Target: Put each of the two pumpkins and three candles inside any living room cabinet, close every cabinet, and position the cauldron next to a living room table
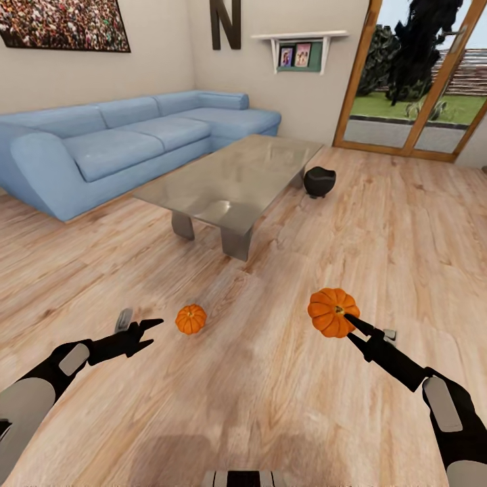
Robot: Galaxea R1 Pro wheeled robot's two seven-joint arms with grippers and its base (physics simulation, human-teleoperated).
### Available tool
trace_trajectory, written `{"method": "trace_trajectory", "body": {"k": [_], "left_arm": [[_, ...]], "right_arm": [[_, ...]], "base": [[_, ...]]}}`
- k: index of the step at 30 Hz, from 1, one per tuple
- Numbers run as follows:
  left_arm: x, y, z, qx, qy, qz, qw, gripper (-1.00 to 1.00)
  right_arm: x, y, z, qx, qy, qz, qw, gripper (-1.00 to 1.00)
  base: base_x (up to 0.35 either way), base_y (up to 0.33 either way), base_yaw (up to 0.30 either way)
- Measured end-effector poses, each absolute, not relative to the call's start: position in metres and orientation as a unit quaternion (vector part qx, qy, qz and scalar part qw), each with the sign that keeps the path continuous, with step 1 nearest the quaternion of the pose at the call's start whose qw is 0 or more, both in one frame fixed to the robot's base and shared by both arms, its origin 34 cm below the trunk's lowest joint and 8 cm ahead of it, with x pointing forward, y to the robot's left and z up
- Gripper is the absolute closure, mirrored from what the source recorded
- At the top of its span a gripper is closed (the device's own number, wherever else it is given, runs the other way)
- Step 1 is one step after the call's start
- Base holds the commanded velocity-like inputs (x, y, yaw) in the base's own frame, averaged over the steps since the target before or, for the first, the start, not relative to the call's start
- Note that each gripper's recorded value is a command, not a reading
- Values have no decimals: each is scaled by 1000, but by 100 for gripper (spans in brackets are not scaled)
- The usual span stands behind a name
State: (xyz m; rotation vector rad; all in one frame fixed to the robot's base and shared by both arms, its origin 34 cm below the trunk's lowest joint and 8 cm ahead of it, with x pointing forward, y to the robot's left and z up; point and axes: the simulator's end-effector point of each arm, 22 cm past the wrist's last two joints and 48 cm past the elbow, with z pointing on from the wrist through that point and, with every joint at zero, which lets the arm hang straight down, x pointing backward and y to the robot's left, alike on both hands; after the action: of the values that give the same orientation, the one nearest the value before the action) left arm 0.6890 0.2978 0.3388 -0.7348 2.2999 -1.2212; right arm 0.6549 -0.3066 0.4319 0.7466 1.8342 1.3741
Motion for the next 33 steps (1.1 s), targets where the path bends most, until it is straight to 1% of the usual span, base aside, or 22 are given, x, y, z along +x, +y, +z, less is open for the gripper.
{"method": "trace_trajectory", "body": {"k": [8, 16, 33], "left_arm": [[684, 298, 319, -272, 833, -437, 203, -100], [684, 302, 322, -265, 815, -471, 211, -100], [673, 312, 284, -277, 819, -463, 194, -100]], "right_arm": [[653, -306, 413, 297, 715, 529, 347, 100], [650, -306, 395, 305, 719, 526, 337, 100], [643, -305, 356, 321, 729, 517, 312, 100]], "base": [[0, 0, 0], [0, 0, 0], [0, 0, 0]]}}
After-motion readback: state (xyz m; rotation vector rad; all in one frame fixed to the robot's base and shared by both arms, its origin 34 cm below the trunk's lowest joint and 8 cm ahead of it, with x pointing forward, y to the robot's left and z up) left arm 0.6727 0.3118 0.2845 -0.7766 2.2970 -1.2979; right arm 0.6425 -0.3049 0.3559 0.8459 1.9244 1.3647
